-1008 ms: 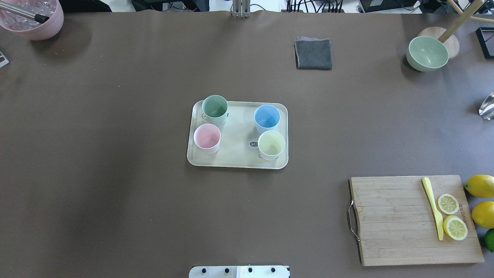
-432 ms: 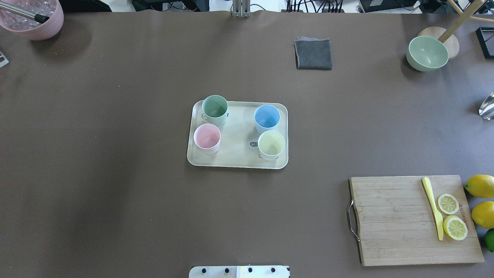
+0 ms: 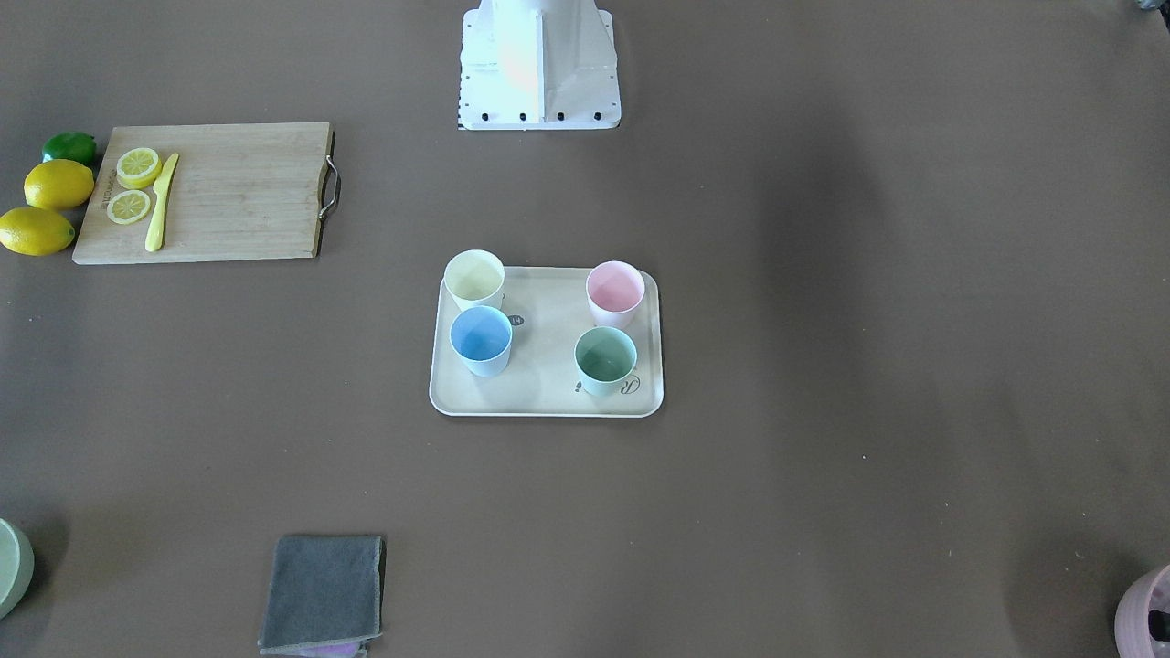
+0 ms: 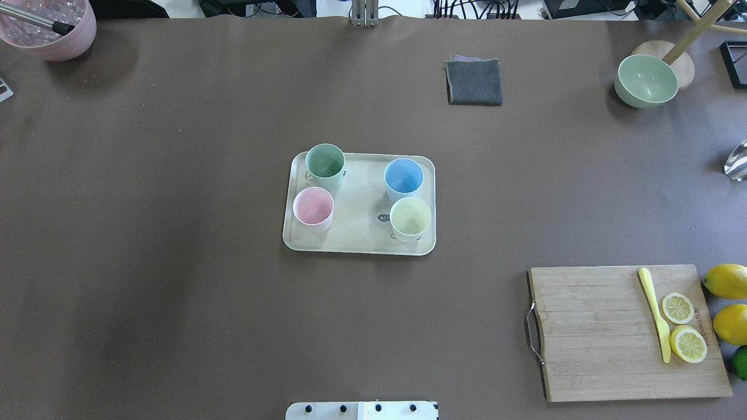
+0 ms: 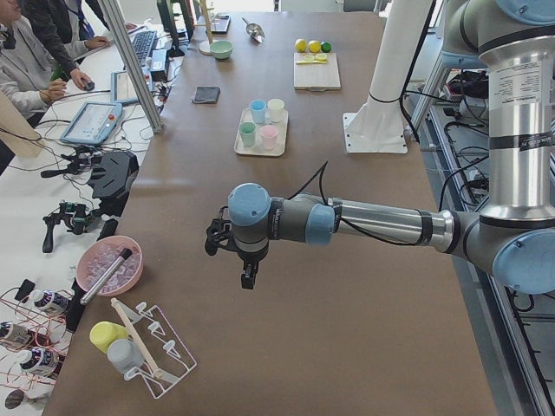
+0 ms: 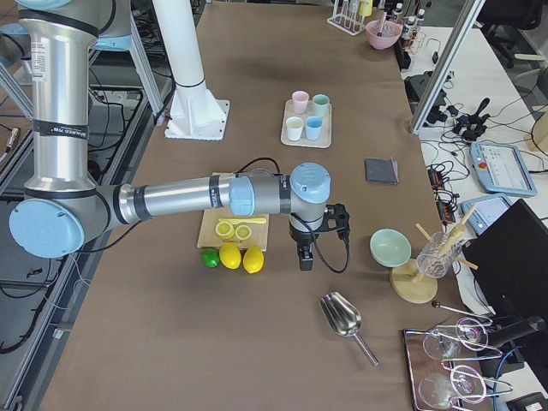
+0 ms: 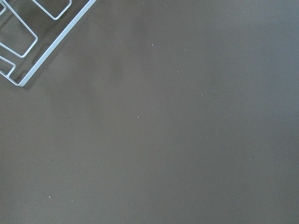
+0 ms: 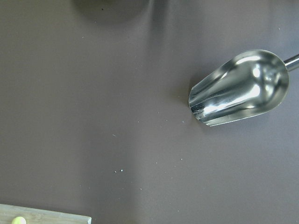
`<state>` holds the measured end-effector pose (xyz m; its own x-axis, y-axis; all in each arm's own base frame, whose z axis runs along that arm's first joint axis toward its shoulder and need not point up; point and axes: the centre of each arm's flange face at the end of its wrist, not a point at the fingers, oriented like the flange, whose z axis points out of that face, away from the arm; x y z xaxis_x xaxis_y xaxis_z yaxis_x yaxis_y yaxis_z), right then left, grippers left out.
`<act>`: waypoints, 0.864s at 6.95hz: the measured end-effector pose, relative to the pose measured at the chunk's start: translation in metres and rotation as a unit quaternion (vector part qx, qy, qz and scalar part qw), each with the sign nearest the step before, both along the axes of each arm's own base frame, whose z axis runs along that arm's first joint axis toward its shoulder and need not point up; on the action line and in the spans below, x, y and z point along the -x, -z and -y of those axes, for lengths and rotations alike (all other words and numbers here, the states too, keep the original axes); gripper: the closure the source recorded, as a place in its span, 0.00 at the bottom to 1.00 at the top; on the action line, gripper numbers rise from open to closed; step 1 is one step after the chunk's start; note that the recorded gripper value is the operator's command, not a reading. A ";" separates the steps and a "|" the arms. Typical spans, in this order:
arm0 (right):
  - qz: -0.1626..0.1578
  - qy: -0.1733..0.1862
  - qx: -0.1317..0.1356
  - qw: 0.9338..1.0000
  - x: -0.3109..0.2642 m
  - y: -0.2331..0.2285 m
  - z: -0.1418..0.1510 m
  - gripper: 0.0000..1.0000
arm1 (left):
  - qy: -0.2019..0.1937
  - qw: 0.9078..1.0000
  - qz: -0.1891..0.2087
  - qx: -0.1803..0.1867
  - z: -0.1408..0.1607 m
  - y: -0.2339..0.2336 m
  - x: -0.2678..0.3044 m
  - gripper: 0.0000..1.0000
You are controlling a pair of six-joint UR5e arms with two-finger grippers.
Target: Place all cups on tray
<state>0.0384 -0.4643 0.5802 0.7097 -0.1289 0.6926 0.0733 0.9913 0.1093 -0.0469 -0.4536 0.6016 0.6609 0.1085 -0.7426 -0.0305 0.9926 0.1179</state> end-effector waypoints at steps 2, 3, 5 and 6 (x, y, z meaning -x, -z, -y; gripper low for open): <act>-0.002 0.000 0.001 1.000 0.000 -0.001 0.000 0.00 | 0.002 1.000 0.003 -0.001 0.009 -0.007 0.001 0.02; -0.003 0.000 0.002 1.000 -0.001 -0.002 -0.001 0.00 | 0.002 1.000 0.007 -0.002 0.011 -0.007 0.002 0.02; -0.004 -0.001 0.005 1.000 -0.001 -0.005 -0.002 0.00 | 0.003 1.000 0.011 -0.001 0.010 -0.009 0.004 0.02; -0.004 -0.001 0.006 1.000 -0.001 -0.006 -0.003 0.00 | 0.004 1.000 0.011 0.000 0.007 -0.011 0.004 0.02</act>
<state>0.0393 -0.4615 0.5863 0.7154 -0.1200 0.6883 0.0729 0.9926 0.0974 -0.0509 -0.4610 0.6122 0.6785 0.1035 -0.7273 -0.0258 0.9928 0.1172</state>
